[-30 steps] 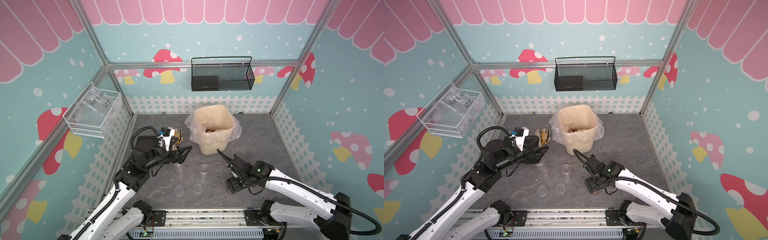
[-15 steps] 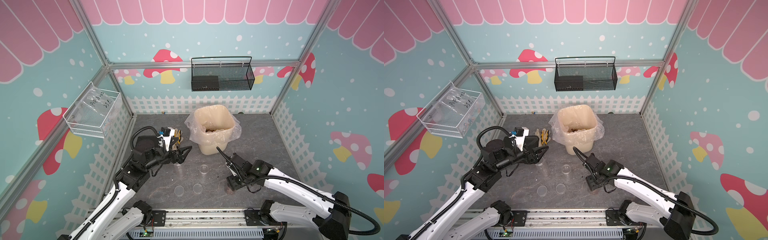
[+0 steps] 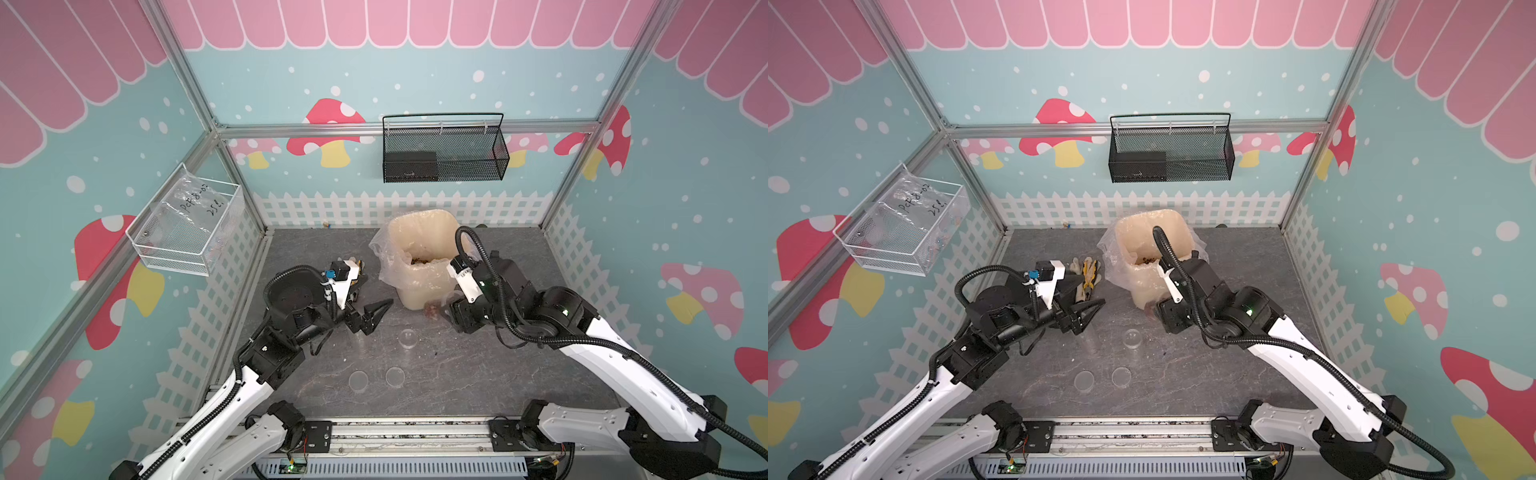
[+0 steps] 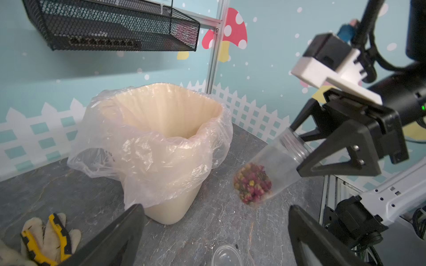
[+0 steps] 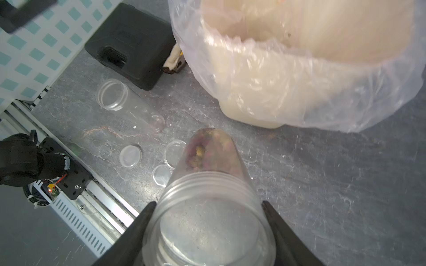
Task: Empty the moldy dried flower tea in the jars
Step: Pick up the jar from the center of the board, then unscrew the lid from the jar.
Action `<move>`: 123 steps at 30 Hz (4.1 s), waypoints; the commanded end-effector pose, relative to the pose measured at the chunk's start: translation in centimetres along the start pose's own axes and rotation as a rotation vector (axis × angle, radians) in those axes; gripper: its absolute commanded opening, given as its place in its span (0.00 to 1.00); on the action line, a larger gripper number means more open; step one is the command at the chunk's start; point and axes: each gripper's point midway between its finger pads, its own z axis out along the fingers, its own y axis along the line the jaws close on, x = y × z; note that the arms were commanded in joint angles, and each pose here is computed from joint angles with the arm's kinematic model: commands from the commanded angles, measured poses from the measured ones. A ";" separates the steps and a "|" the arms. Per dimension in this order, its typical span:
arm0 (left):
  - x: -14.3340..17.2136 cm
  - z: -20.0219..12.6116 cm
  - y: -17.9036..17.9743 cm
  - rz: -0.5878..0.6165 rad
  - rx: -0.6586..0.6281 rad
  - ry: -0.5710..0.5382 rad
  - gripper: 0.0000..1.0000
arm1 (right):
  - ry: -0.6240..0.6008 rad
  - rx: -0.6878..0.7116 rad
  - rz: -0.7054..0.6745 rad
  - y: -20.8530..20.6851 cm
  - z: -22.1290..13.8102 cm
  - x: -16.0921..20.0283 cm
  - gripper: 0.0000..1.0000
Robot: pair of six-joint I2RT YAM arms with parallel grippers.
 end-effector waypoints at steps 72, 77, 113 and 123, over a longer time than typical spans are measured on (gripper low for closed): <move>4.5 3.6 -1.4 0.672 -0.030 0.014 0.34 | -0.468 -0.267 -0.123 3.2 -5.4 -6.3 0.92; 4.8 3.8 -0.8 0.716 -0.058 0.038 0.33 | -0.455 -0.279 0.059 2.6 -5.2 -6.4 0.93; 4.8 3.3 0.0 0.766 -0.094 0.095 0.28 | -0.162 -0.582 0.120 7.5 3.2 -4.0 0.70; 6.1 3.3 -3.1 0.707 0.109 0.121 0.26 | -0.220 -0.560 -0.236 7.8 3.2 -4.4 0.40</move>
